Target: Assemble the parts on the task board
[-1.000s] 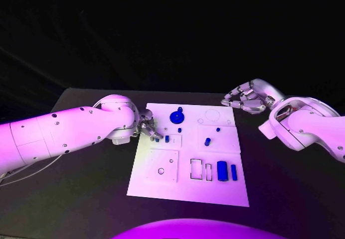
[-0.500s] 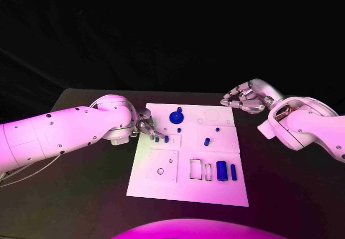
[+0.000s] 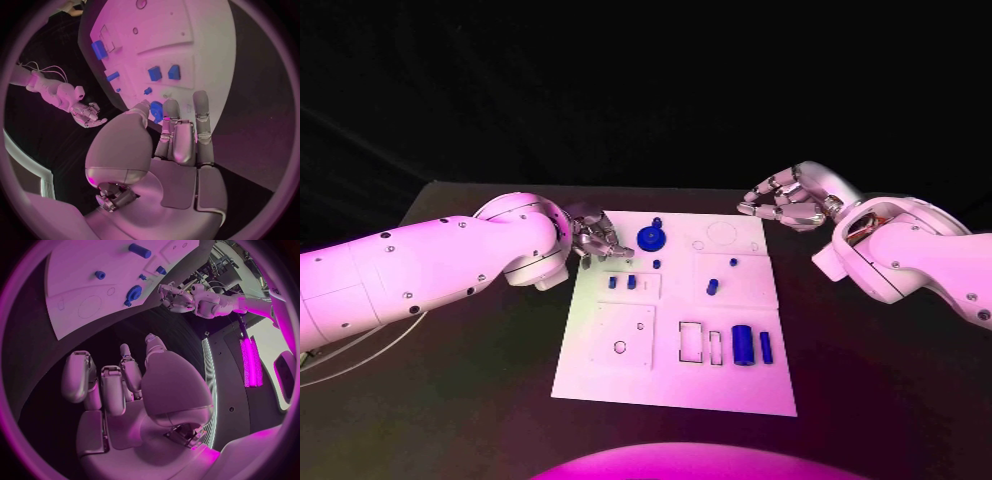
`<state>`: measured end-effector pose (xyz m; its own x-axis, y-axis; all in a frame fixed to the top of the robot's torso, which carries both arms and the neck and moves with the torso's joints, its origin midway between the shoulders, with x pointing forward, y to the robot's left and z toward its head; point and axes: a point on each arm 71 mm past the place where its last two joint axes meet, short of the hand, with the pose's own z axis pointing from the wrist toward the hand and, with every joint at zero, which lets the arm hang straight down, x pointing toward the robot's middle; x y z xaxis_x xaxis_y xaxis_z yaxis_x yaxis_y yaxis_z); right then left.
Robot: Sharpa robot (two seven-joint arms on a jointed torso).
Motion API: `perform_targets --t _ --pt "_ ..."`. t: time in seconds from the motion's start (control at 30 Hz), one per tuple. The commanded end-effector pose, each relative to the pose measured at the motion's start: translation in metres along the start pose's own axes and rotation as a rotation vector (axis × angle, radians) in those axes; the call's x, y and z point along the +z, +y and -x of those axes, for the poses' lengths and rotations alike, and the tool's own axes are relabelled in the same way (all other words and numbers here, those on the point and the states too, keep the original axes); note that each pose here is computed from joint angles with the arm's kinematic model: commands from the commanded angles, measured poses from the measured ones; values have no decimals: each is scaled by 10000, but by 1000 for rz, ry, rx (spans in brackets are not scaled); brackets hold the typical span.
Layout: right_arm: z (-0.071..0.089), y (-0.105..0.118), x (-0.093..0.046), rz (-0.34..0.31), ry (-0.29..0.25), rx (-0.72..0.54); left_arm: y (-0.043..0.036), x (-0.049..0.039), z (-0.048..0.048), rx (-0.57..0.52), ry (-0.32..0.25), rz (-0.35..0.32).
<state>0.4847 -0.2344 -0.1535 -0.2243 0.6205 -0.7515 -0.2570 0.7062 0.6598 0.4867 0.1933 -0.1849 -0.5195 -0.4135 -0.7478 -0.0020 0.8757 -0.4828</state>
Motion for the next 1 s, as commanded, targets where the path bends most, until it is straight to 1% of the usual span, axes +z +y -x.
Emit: perform_targets --t 0.03,0.13,0.2,0.3,0.43,0.57,0.67,0.8,1.0 --pt "-3 3 1 5 -1 -2 -177 -22 64 -92 -109 -200" --pt "-5 4 3 5 0 -2 -302 -49 68 -65 -158 -313" --pt "-6 5 5 6 0 -2 -370 -56 62 -30 -185 -368" --pt "-9 8 7 6 1 -1 -441 -43 42 46 -210 -422" --pt "-9 7 8 5 0 0 -511 8 -24 178 -206 -464" --pt "-10 7 9 4 -1 0 -562 55 -85 279 -198 -480" --pt "-14 12 11 5 1 0 -583 98 -134 346 -179 -469" --pt "-18 18 12 8 2 1 -568 162 -201 410 -156 -450" --pt "-18 19 11 9 2 1 -547 239 -283 454 -113 -432"
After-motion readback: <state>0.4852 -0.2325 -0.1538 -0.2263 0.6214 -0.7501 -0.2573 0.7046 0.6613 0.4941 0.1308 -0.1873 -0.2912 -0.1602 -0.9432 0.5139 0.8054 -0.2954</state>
